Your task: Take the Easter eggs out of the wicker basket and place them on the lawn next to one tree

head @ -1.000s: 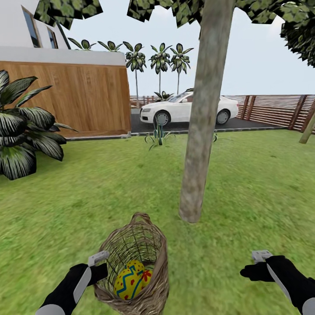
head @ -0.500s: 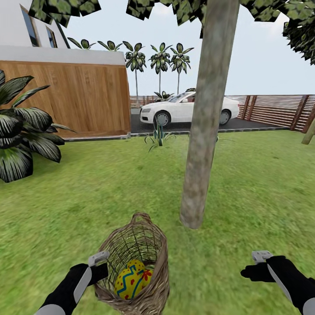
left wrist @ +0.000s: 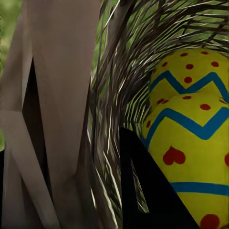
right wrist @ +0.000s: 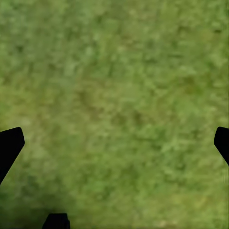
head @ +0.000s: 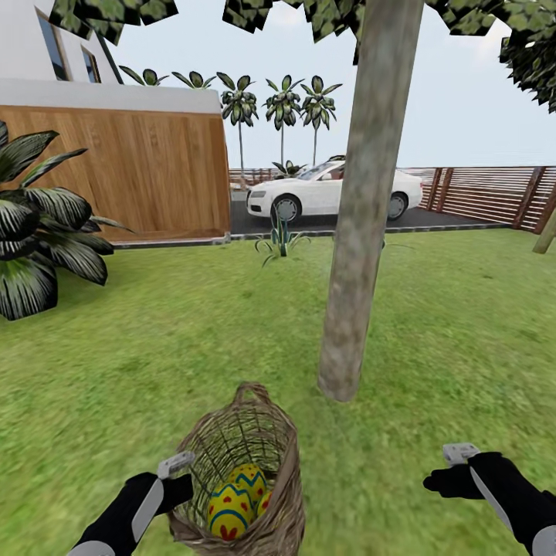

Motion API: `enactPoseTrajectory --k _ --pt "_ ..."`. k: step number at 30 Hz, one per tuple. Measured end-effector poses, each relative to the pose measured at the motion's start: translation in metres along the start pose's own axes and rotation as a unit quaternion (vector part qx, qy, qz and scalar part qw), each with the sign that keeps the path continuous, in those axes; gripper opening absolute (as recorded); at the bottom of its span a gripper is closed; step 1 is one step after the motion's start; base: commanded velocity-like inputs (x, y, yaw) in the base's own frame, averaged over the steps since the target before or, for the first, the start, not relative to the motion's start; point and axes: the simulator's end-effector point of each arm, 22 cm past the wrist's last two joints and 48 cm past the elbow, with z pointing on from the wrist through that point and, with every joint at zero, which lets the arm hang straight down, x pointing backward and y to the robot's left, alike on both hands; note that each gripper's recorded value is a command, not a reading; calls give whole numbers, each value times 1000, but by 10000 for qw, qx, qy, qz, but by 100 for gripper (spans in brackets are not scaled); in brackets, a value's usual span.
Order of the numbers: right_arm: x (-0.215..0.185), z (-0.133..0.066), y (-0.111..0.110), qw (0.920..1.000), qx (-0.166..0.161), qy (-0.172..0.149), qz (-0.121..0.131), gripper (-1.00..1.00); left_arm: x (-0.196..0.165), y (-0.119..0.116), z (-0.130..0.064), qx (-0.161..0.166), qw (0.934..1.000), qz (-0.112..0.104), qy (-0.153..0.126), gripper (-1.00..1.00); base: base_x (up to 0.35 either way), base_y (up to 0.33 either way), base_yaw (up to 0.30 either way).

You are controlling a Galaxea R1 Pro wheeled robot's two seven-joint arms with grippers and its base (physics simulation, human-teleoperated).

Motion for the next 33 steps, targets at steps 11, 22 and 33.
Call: enactPoseTrajectory --k 11,22,33 --pt "9 18 1 10000 6 5 3 100 7 5 17 -40 10000 3 -45 -100 0 0 0" --pt "20 37 6 10000 -11 17 -8 100 17 9 35 -36 10000 10 -48 -100 0 0 0" --pt "30 56 11 10000 -36 21 -18 100 28 25 52 -398 9992 35 -59 -100 0 0 0"
